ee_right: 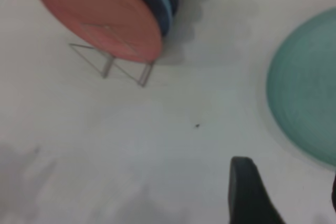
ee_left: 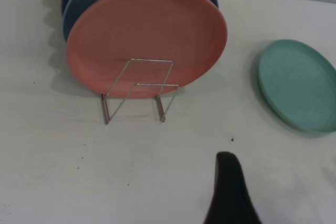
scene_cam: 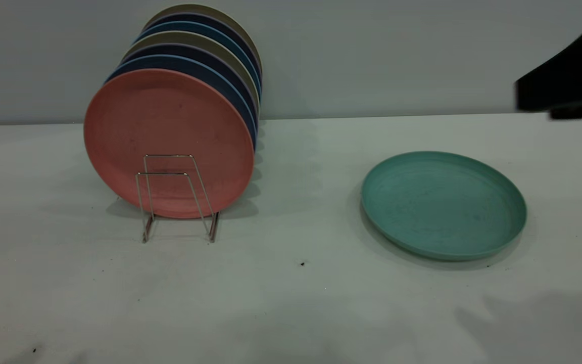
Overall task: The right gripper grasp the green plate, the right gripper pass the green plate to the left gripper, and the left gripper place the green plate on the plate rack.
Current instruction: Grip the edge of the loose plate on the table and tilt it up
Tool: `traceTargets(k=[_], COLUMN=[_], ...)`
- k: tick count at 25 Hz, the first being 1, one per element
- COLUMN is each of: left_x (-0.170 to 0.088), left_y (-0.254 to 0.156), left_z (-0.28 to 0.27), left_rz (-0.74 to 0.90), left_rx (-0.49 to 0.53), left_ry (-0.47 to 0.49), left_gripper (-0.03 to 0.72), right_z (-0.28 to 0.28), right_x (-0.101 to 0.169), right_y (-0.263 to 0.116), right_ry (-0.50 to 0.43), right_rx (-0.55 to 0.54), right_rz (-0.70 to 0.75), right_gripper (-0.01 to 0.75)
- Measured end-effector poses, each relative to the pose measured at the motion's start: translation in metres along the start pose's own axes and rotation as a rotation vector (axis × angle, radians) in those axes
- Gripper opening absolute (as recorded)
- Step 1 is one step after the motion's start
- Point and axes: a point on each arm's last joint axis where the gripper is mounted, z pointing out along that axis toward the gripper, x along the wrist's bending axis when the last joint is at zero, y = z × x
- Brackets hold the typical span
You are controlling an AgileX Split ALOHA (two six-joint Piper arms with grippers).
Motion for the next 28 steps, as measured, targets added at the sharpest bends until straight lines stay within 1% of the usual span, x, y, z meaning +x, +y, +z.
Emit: traceTargets(k=[3, 6, 10, 13, 16, 20, 28], left_x=[0.0, 0.0, 0.0, 0.0, 0.0, 0.0, 0.0], left_y=[0.0, 0.0, 0.0, 0.0, 0.0, 0.0, 0.0], left_z=[0.001, 0.001, 0.001, 0.001, 0.001, 0.001, 0.001], left_rz=[-0.001, -0.003, -0.001, 0.001, 0.002, 0.011, 0.022], left_rx=[0.0, -0.002, -0.002, -0.002, -0.002, -0.002, 0.004], left_ry=[0.0, -0.001, -0.001, 0.0, 0.0, 0.0, -0.003], left_gripper=[0.526, 0.526, 0.526, 0.526, 0.526, 0.526, 0.526], right_z=[0.031, 0.059, 0.086, 0.103, 0.116, 0.129, 0.157], right_x=[-0.017, -0.044, -0.091, -0.127, -0.154, -0.176, -0.198], right_y=[0.003, 0.004, 0.002, -0.008, -0.015, -0.018, -0.018], right_ry=[-0.01, -0.015, -0.027, -0.056, -0.076, -0.091, -0.093], right_rx=[0.063, 0.119, 0.162, 0.209, 0.239, 0.242, 0.235], right_rz=[0.028, 0.088, 0.202, 0.264, 0.301, 0.336, 0.389], right_gripper=[0.401, 0.399, 0.399, 0.399, 0.399, 0.399, 0.399])
